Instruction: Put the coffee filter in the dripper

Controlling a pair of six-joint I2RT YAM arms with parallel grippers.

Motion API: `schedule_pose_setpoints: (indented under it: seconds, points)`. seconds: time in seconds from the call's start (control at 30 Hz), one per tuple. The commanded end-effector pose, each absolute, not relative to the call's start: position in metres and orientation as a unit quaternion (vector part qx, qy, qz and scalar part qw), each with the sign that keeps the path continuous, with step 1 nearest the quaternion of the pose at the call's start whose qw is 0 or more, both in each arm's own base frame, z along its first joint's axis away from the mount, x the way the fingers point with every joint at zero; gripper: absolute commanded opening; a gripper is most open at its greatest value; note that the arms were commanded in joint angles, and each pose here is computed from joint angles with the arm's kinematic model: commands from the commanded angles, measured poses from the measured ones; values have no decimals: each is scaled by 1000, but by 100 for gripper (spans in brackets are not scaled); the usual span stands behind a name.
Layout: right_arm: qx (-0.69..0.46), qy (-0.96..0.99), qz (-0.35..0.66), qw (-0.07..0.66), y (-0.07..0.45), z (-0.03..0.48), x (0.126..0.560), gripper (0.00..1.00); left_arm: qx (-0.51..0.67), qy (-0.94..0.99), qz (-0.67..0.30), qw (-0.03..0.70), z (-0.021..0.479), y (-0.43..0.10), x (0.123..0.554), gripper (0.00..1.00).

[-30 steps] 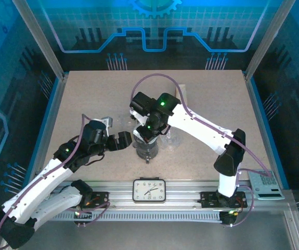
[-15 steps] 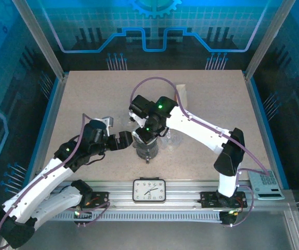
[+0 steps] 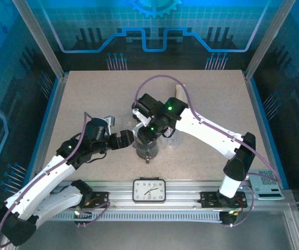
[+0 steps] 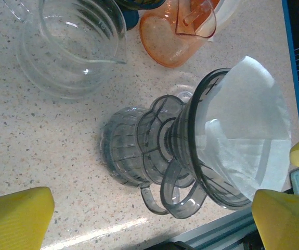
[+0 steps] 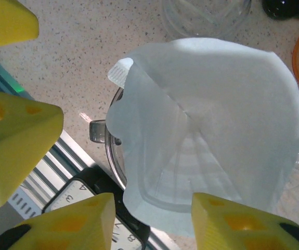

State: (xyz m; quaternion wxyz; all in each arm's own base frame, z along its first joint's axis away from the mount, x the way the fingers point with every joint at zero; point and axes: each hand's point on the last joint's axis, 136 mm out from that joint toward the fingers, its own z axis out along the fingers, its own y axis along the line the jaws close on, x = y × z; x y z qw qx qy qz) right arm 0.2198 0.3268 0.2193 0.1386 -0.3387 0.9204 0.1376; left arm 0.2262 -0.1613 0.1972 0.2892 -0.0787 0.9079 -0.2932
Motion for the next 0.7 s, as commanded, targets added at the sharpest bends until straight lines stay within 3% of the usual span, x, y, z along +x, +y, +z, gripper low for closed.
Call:
schedule_pose_setpoints:
  seconds: [0.0,0.2,0.47,0.67]
  points:
    - [-328,919,140,166,317,232,221,51,-75,892,-326,304,224,-170,233,99]
    - [-300,918,160,202,302,249,226,58,-49,888,-334,311,246,-179,240,98]
    - [-267,922,147,240,273,257,249,58,5,905,-323,275,254,-199,251,71]
    - [-264,923,141,242,269,246,256,57,33,935,-288,204,223,-209,251,74]
